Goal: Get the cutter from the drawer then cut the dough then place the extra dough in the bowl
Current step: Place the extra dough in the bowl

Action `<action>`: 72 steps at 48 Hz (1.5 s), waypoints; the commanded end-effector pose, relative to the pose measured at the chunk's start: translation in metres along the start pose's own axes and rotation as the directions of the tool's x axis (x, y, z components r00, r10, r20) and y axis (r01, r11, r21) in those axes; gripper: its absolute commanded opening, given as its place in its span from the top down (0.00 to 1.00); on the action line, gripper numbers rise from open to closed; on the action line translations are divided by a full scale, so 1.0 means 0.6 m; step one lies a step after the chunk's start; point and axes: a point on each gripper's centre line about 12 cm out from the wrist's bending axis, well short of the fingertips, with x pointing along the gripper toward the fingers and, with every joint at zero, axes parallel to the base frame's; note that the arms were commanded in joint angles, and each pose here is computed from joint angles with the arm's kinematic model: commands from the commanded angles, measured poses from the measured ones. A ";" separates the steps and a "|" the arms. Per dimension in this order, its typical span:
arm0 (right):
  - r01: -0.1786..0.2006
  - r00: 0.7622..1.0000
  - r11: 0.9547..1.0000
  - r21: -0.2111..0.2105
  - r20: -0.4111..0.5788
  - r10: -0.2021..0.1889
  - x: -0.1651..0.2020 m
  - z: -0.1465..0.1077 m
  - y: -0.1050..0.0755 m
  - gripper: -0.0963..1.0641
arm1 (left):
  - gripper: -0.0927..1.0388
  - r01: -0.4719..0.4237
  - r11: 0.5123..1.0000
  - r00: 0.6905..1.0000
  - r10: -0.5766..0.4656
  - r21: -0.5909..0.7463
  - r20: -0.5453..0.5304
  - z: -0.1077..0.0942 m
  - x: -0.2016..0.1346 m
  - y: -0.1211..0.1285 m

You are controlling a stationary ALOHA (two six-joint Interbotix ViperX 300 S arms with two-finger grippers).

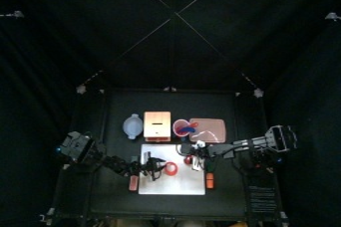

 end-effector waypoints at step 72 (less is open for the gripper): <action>-0.012 0.999 1.000 -0.006 0.048 0.013 -0.017 0.013 0.004 0.21 | 0.37 0.145 0.989 0.950 -0.146 -0.024 -0.275 -0.023 0.055 0.034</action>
